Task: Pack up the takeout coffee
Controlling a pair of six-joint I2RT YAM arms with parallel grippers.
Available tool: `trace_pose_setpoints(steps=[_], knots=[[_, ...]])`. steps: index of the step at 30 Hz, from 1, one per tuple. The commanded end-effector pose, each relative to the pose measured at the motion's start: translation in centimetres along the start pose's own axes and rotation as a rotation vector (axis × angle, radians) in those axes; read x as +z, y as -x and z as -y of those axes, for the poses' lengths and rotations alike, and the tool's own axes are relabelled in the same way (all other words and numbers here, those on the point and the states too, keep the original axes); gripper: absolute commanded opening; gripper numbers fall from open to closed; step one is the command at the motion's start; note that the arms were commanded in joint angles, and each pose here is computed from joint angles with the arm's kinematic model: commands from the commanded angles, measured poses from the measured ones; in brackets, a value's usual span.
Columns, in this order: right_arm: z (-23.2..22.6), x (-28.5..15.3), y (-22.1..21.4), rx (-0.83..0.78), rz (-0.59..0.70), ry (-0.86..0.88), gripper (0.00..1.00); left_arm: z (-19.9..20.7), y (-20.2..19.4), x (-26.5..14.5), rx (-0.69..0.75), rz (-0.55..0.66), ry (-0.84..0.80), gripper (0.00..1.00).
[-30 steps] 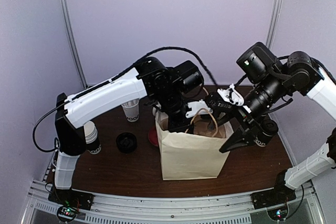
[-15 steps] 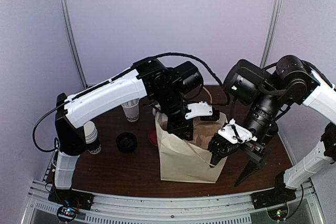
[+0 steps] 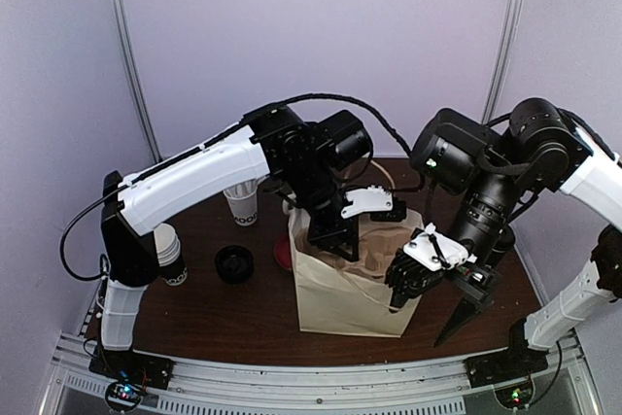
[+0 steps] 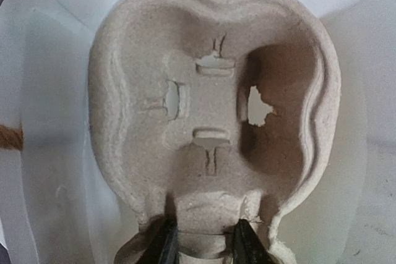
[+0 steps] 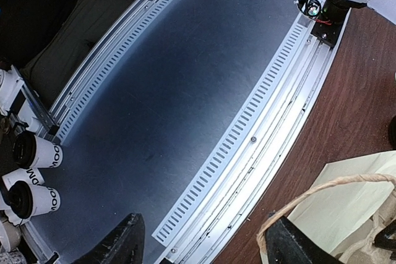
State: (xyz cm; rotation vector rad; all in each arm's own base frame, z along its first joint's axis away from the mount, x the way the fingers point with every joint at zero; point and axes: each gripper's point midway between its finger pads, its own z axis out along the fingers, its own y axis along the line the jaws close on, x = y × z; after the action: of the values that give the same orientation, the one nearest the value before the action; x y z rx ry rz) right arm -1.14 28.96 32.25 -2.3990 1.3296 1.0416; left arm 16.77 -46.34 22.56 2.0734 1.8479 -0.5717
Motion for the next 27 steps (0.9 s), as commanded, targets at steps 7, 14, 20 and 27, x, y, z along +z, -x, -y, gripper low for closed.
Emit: trace_pose_setpoints(steps=[7, 14, 20, 27], knots=[[0.3, -4.7, -0.7, -0.087, -0.044, -0.21, 0.85, 0.4, -2.4, 1.2, 0.046, -0.104, 0.026, 0.24], [0.9, -10.4, -2.0, -0.057, -0.009, -0.42, 0.89, 0.1, -3.0, 1.8, 0.058, -0.142, 0.053, 0.24], [2.3, -13.2, -5.1, 0.036, -0.063, -0.583, 0.89, -0.2, -4.6, 3.4, 0.051, -0.216, 0.067, 0.24], [3.7, -13.9, -7.4, 0.123, -0.077, -0.629, 0.89, 0.0, -6.2, 4.9, 0.066, -0.278, 0.065, 0.24]])
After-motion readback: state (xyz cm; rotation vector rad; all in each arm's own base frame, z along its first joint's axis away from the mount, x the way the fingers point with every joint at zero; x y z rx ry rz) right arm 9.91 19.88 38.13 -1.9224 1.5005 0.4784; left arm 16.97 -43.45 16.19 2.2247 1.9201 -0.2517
